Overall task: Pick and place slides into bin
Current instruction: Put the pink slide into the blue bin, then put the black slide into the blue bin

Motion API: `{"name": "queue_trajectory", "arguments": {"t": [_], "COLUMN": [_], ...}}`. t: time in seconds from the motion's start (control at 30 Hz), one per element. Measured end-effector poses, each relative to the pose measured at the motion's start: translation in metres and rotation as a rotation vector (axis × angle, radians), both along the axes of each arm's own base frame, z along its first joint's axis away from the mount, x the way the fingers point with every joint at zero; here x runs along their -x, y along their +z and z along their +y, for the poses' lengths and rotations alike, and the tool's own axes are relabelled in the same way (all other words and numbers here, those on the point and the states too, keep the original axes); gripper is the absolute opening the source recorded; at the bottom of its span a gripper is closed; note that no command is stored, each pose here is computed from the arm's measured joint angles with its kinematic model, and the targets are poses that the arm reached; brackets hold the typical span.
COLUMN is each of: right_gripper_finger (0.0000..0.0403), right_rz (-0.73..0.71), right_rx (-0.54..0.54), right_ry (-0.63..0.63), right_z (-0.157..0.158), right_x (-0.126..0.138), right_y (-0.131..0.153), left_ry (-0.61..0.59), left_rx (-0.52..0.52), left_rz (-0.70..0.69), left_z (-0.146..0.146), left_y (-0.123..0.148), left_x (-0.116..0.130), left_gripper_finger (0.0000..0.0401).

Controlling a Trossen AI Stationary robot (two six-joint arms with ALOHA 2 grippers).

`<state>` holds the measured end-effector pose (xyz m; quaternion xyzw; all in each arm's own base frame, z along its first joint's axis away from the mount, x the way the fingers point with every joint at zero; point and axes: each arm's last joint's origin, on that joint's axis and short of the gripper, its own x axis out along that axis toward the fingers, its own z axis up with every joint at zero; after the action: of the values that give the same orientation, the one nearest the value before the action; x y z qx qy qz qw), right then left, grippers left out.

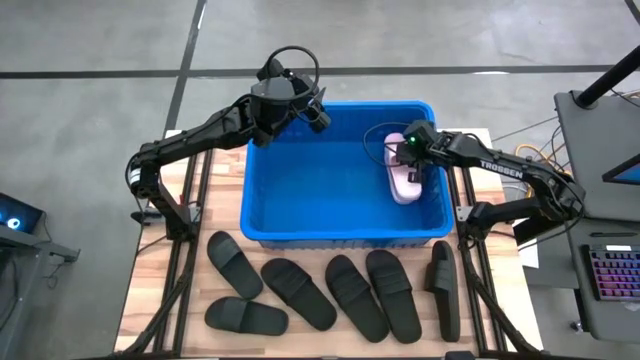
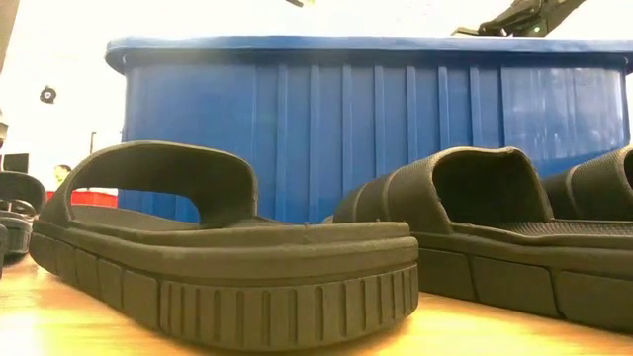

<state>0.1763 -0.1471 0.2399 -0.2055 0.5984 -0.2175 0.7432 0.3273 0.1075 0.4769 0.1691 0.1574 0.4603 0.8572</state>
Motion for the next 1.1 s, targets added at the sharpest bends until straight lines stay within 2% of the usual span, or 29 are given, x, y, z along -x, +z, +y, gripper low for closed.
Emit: {"name": "queue_trajectory", "arguments": {"t": [0.27,0.43,0.63,0.8,0.97,1.1], "right_gripper_finger": [0.0177,0.0197,0.0211,0.0212,0.0211,0.0210], "right_rz": [0.035,0.036,0.019,-0.014,-0.109,-0.298], "right_rx": [-0.019,-0.034,-0.052,-0.079,-0.112,-0.186], "right_ry": [-0.004,-0.030,-0.051,-0.120,-0.237,-0.323], "right_z": [0.001,0.001,0.002,0.004,0.005,0.005], "right_x": [0.002,0.003,0.003,0.005,0.006,0.002], "right_y": [0.001,0.019,0.041,0.053,0.068,0.088], "left_ry": [0.000,0.000,0.000,0.000,-0.001,-0.004], "left_rx": [0.000,0.000,0.000,0.000,-0.001,0.003], "left_rz": [0.001,0.002,0.002,0.004,0.013,0.009], "left_z": [0.000,0.000,0.000,0.000,0.000,0.000], "left_y": [0.000,0.000,0.000,0.000,-0.001,-0.001], "left_x": [0.000,0.000,0.000,0.000,0.000,0.000], "left_gripper_finger": [0.0234,0.0234,0.0234,0.0234,0.0234,0.0234]}}
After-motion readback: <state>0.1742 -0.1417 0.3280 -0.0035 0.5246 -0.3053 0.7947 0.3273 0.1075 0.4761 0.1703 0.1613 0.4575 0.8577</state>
